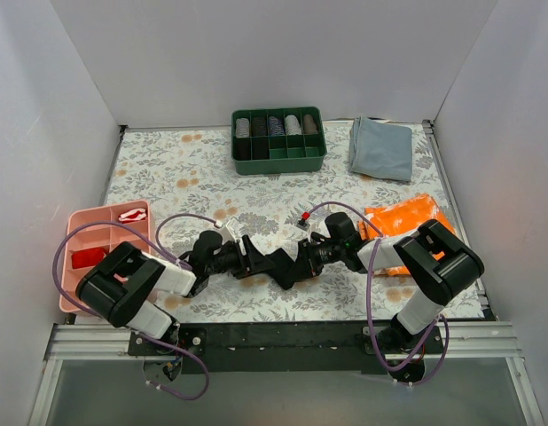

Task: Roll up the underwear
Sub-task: Roll the underwear to the center of the board.

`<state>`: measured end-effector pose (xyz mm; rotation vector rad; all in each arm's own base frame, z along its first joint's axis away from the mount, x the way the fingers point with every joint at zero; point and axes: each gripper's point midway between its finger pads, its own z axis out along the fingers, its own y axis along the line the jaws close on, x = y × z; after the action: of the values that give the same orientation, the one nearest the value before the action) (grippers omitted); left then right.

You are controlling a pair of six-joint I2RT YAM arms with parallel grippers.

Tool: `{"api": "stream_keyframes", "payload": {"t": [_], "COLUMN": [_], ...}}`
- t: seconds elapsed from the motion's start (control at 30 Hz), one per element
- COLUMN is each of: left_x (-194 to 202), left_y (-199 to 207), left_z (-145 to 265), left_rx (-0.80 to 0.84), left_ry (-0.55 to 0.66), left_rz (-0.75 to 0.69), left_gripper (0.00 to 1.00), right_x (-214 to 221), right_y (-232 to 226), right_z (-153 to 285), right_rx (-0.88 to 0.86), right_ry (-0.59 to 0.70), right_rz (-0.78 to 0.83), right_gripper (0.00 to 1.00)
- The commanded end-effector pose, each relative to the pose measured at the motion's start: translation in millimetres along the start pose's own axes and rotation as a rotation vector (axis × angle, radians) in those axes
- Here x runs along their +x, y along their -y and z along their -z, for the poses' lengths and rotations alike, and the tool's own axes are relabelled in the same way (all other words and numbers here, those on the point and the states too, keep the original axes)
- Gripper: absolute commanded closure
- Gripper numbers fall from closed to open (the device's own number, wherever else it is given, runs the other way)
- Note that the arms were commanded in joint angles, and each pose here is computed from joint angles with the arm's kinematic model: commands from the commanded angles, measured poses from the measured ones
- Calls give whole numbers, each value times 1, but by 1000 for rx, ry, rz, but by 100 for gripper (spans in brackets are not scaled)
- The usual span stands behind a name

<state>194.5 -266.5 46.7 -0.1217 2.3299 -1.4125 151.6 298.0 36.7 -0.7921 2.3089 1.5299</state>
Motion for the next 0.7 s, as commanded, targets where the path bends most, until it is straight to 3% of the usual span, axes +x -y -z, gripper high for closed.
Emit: {"api": "stream_keyframes", "payload": {"t": [0.0,0.37,0.67], "left_x": [-8,-24,-18], "left_y": [1,-4,-18], "left_z": [-6,-18,-23], "left_rx": [4,-69,-137], "left_ry": [42,62,-13], "left_rz": [-9,-50,-92], "left_gripper": [47,61,83], "right_x": [32,47,45], "right_y": [17,25,45], "right_z": [4,10,19], "right_rx": [65,99,267], "right_ry": [-82,-184,-260], "right_rz": [-86,-47,20], "right_gripper": [82,82,82]}}
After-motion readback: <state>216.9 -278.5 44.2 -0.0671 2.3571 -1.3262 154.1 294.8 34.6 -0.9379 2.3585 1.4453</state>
